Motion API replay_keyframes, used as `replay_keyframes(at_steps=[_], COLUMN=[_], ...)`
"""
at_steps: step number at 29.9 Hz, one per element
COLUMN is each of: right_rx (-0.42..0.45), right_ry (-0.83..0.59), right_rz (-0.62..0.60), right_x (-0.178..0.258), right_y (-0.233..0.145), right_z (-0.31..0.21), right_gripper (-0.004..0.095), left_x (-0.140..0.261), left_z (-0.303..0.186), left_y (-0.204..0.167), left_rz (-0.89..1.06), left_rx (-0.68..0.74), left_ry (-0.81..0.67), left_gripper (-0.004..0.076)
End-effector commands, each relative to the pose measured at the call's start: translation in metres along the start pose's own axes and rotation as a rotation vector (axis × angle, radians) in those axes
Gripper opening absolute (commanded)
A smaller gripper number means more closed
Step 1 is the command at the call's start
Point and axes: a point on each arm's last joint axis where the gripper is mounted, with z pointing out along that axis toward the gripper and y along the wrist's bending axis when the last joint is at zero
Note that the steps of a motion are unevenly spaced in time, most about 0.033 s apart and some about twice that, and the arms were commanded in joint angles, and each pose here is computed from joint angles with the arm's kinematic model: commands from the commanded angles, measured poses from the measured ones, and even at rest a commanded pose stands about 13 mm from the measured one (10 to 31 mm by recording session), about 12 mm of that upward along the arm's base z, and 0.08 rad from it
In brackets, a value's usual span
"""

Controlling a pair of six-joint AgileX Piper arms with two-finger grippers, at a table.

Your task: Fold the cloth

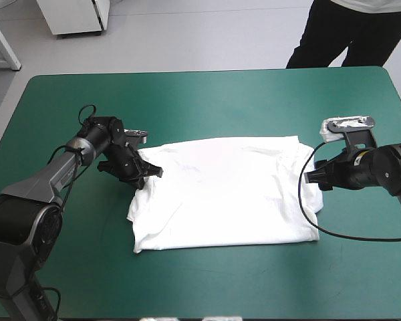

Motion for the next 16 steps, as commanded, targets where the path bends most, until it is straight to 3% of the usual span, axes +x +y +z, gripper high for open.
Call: replay_keyframes(at_steps=[1,8,16], right_rx=[0.006,0.003,-0.006], right_ry=[-0.083,-0.081,-0.066], right_rz=[-0.004,-0.002,0.009], right_x=[-0.008,-0.008,-0.007], right_y=[0.000,0.000,0.001], right_z=[-0.013,-0.013,-0.013], right_gripper=[0.0661,0.0649,0.0648], left_x=[0.007,0.022,0.019], left_z=[-0.029,-0.064,-0.048], left_y=[-0.014,-0.040,-0.075], left_rz=[-0.002,0.061,0.142], left_rx=[0.059,0.069,0.081], left_ry=[-0.056,-0.139,-0.152], left_gripper=[-0.0010,-0.0010,-0.0010])
